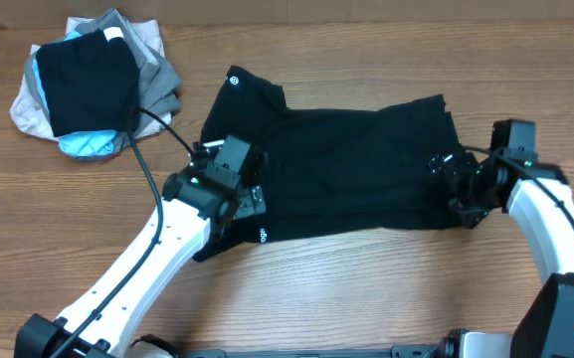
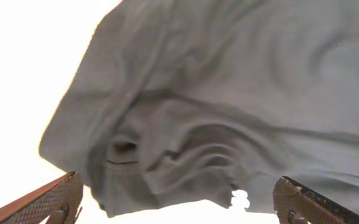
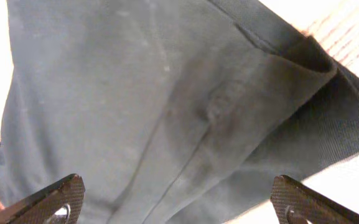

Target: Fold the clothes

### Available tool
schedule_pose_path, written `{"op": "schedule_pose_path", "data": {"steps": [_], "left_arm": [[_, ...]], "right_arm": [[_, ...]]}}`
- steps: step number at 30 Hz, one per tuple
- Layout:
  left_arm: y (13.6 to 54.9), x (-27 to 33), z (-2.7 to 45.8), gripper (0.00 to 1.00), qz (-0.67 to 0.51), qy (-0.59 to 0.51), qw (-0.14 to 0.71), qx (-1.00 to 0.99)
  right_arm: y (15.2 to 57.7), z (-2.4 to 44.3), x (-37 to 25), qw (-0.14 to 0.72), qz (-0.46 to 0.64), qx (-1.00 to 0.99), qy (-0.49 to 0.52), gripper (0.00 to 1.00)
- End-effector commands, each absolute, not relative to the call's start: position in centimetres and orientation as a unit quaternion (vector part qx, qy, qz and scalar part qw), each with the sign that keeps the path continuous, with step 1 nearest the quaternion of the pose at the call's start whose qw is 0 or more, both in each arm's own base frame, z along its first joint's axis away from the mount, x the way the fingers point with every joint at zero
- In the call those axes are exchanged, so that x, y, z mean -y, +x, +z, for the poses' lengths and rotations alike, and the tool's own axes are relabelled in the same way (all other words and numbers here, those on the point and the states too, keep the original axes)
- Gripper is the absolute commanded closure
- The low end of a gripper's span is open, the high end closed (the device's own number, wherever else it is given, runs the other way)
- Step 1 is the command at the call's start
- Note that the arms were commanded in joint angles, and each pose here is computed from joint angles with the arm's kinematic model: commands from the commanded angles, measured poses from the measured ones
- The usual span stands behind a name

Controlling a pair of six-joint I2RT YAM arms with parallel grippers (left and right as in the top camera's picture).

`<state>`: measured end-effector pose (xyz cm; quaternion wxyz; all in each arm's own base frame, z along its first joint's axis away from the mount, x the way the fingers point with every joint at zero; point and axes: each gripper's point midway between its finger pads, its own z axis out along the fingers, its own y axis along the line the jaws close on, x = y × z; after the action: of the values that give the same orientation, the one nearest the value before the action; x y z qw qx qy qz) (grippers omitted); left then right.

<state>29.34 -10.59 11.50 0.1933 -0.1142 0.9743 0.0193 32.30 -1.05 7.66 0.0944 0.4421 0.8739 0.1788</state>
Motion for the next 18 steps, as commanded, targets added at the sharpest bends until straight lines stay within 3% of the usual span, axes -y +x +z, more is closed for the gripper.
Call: {"op": "schedule_pose_path", "data": {"steps": [1,8,18], "left_arm": [[29.4,12.7,12.4,0.00,-0.035,-0.094,0.176,-0.979],[26.4,14.4,7.9,0.04,-0.055,-0.123,0.044,-0.990],[26.8,12.0,4.4,0.05,-0.011,-0.176,-0.001,-0.984]], "right_arm": [[33.6,11.7,0.5,0.124,0.206,-0.881,0.408,0.00],[30.7,11.2,-1.6,0.058,0.199,-0.896,0.392,0.00],[29.1,10.9,-4.4,0.028,0.188,-0.921,0.340,0.00]]}}
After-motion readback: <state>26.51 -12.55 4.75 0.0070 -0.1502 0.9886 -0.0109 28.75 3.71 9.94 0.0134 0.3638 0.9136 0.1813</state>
